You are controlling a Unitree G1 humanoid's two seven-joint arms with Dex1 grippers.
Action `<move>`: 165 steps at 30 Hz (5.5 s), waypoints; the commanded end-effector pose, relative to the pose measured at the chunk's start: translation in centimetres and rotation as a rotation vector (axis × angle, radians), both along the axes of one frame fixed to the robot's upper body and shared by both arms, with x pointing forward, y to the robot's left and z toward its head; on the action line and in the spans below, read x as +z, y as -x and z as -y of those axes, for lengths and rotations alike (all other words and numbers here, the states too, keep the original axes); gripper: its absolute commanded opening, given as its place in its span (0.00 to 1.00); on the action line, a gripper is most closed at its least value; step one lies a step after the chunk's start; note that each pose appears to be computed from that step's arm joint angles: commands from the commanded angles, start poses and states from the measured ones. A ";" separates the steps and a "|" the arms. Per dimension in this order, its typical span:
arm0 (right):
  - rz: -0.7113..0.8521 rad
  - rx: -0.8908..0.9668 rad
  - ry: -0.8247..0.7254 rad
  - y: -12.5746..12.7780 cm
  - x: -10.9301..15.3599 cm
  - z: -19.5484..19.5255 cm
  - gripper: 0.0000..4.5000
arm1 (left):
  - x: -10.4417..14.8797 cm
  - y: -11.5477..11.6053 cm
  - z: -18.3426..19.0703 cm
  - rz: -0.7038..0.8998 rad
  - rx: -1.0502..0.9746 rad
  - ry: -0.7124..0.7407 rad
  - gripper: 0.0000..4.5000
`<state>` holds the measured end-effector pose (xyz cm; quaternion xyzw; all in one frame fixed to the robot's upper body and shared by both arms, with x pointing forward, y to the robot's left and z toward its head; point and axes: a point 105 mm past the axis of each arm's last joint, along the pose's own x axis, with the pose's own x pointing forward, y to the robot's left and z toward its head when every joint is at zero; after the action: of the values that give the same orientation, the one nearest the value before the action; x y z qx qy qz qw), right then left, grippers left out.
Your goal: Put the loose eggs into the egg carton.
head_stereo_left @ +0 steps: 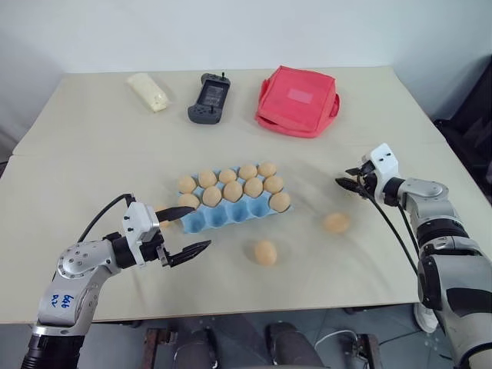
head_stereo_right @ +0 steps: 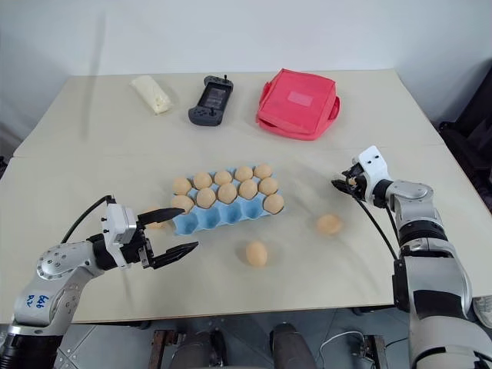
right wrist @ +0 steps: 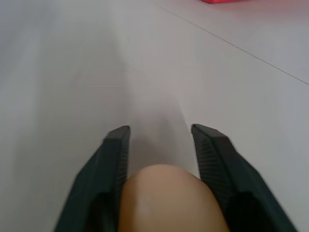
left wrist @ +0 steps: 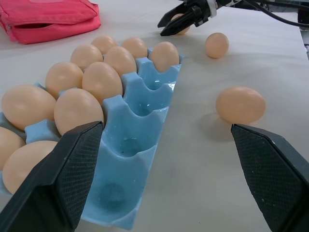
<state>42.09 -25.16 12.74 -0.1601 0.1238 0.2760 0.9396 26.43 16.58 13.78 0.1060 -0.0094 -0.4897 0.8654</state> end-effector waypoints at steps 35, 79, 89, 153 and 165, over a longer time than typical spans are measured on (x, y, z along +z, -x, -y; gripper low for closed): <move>0.159 0.676 -0.334 8.7 6.8 -22.1 1.00 | 0.2 1.2 -3.6 -0.012 0.149 0.020 1.00; 0.084 0.299 -0.127 11.9 -0.3 -1.6 1.00 | 0.7 -1.3 0.6 0.012 -0.046 0.036 1.00; -0.005 0.396 -0.084 9.8 -2.7 -3.0 0.80 | 1.1 -0.1 -0.8 0.022 0.011 0.030 1.00; 0.094 0.376 -0.100 13.3 0.4 -0.9 0.99 | 1.3 -1.1 0.9 0.009 -0.073 0.043 1.00; -0.035 0.773 -0.169 14.6 2.5 -12.0 0.99 | 0.5 -0.5 -2.6 -0.023 0.026 -0.002 1.00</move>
<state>28.06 -14.70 14.86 -0.1203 0.0528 0.5974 0.7911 27.13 18.60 13.73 0.0926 0.0109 -0.4848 0.8696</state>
